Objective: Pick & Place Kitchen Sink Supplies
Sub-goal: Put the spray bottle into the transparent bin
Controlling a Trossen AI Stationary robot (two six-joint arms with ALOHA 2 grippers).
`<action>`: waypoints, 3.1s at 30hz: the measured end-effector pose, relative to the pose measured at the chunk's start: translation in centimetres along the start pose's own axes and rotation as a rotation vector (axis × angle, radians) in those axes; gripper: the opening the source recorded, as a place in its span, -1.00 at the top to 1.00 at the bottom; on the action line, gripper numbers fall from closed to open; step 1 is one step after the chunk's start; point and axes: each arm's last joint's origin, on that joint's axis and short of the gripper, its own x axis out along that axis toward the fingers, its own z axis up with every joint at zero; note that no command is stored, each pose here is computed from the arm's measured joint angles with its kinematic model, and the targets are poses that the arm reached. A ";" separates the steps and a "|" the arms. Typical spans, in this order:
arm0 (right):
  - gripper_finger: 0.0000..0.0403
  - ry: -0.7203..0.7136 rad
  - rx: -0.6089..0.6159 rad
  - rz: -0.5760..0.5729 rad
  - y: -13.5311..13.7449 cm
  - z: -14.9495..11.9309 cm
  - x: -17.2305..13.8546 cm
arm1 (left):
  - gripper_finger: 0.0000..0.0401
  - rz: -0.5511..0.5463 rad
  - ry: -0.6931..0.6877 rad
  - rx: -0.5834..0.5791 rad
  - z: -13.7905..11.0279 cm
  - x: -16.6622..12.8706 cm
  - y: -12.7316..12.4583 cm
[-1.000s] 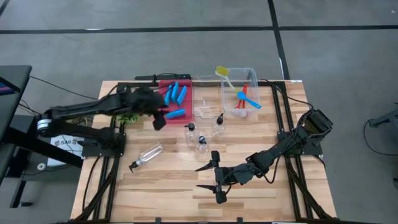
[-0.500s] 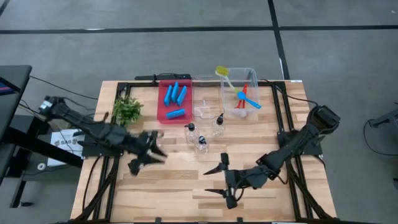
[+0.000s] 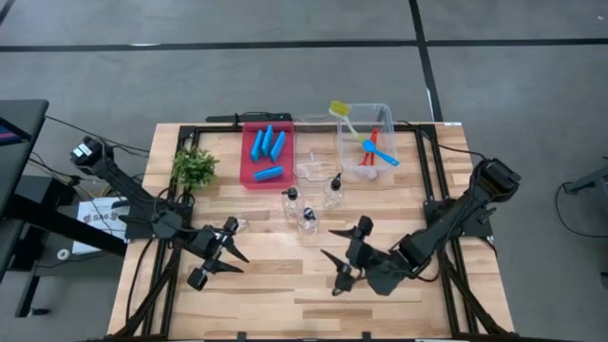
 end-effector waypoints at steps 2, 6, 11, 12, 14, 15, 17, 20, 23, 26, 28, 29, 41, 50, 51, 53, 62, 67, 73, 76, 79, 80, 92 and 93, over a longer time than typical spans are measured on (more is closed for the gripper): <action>-0.27 -0.002 0.009 -0.010 -0.2 0.1 0.3 | 0.42 -0.005 -0.005 0.012 0.1 0.0 -0.1; -0.27 -0.015 0.011 0.030 0.0 0.5 0.3 | 0.42 -0.022 -0.004 0.021 0.0 -0.1 -0.3; -0.27 -0.038 -0.055 0.157 0.8 1.0 -0.1 | 0.42 -0.028 -0.005 0.131 0.0 -0.1 -0.5; -0.27 -0.043 -0.055 0.169 0.8 1.1 -0.1 | 0.42 -0.026 -0.005 0.158 0.0 -0.1 -0.4; -0.27 -0.042 -0.071 0.189 0.9 1.1 -0.1 | 0.42 -0.023 -0.004 0.193 0.0 -0.1 -0.4; -0.27 -0.041 -0.086 0.201 0.9 1.1 -0.1 | 0.41 -0.021 -0.001 0.198 0.0 -0.1 -0.3; -0.27 -0.048 -0.115 0.203 0.9 1.2 0.0 | 0.41 -0.016 0.000 0.220 0.0 -0.1 -0.2; -0.27 -0.082 -0.137 0.181 0.6 1.7 0.6 | 0.41 -0.008 -0.010 0.265 0.3 -0.2 -0.1; -0.27 -0.111 -0.136 0.129 0.0 2.3 1.3 | 0.41 0.045 -0.058 0.336 1.8 -0.3 0.2; -0.27 -0.113 -0.074 -0.008 -0.9 2.5 2.2 | 0.41 0.181 -0.102 0.357 3.3 -0.8 0.7; -0.27 -0.113 -0.022 -0.120 -1.6 2.5 2.7 | 0.41 0.321 -0.105 0.388 4.0 -1.4 1.4; -0.27 -0.113 -0.007 -0.175 -1.9 2.4 3.0 | 0.41 0.410 -0.099 0.405 4.3 -1.8 1.8; -0.27 -0.022 0.033 -0.312 -6.3 2.6 4.8 | 0.41 0.985 -0.052 0.265 2.7 -5.9 4.8; -0.27 0.190 0.063 -0.144 -10.2 3.3 0.5 | 0.41 0.799 -0.132 0.297 4.5 -5.6 4.5; -0.27 0.220 0.064 -0.162 -10.3 2.6 0.4 | 0.41 0.762 -0.142 0.304 4.6 -5.5 4.4; -0.27 0.253 0.075 -0.195 -10.2 0.8 0.4 | 0.41 0.697 -0.168 0.306 5.0 -5.4 4.2; -0.27 0.221 -0.005 -0.328 -8.3 -3.2 2.5 | 0.41 0.648 -0.195 0.315 5.2 -5.3 4.1; -0.27 0.190 -0.021 -0.430 -8.7 -3.7 4.1 | 0.41 0.654 -0.184 0.356 5.2 -5.4 4.1; -0.27 0.193 0.018 -0.502 -9.9 -3.9 6.1 | 0.41 0.655 -0.183 0.361 5.2 -5.4 4.1; -0.27 0.184 0.064 -0.512 -10.4 -3.6 6.7 | 0.41 0.655 -0.183 0.361 5.2 -5.4 4.1; -0.27 0.170 0.089 -0.525 -10.9 -3.3 6.9 | 0.41 0.655 -0.183 0.360 5.2 -5.4 4.1; -0.27 0.171 0.091 -0.526 -10.9 -3.2 7.0 | 0.41 0.655 -0.183 0.360 5.2 -5.4 4.1; -0.36 0.189 0.113 -0.452 -10.7 -2.9 7.5 | 0.41 0.655 -0.184 0.357 5.2 -5.4 4.1; -0.39 0.188 0.111 -0.452 -10.8 -2.8 7.6 | 0.41 0.654 -0.184 0.357 5.2 -5.4 4.1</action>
